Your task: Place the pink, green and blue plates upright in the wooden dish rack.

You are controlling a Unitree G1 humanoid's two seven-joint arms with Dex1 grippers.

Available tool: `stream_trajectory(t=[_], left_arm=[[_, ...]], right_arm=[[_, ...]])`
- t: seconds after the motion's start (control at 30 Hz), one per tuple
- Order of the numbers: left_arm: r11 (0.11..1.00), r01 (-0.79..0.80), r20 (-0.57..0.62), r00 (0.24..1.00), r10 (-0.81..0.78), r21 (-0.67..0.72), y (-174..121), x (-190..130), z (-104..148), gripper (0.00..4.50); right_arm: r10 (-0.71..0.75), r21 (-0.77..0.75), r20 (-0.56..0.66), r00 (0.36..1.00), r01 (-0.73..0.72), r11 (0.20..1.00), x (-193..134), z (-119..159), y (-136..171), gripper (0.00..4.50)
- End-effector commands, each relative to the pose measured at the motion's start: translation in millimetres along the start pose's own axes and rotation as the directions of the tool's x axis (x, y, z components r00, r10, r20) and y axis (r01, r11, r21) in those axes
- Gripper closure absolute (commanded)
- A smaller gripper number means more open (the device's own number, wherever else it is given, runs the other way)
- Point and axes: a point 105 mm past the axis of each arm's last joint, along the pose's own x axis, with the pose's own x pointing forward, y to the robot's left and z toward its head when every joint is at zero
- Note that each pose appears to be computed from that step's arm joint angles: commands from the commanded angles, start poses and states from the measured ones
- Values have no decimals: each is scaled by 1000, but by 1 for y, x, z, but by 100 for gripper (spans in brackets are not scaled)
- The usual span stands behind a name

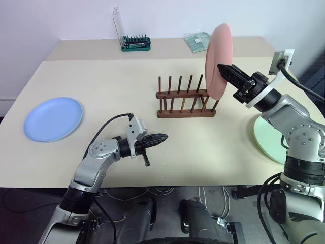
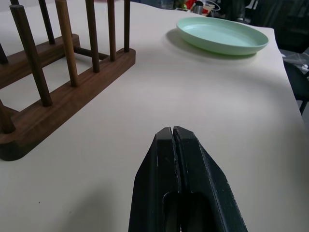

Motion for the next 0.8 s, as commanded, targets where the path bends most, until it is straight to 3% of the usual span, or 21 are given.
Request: stream_trajectory(t=[0.03, 0.23, 0.33, 0.47, 0.73, 0.8], left_arm=[[999, 7, 43, 999, -9, 41, -2, 0, 15, 450], [999, 10, 44, 999, -12, 42, -2, 0, 16, 450], [999, 9, 45, 999, -11, 43, -3, 1, 16, 450], [999, 7, 45, 999, -9, 39, -3, 0, 15, 450], [999, 5, 42, 999, -6, 37, -6, -1, 14, 450], [999, 6, 42, 999, -7, 37, -6, -1, 15, 450]], right_arm=[[7, 21, 32, 999, -8, 1000, 6, 7, -3, 447], [-20, 87, 25, 999, 18, 996, 13, 3, -15, 447], [-33, 95, 30, 999, 30, 995, 13, 4, -21, 347], [-66, 34, 55, 996, 65, 997, 10, 13, -26, 148], [-224, -204, 112, 968, 243, 948, -20, 47, -52, 148], [-272, -308, 131, 953, 300, 903, -47, 69, -56, 148]])
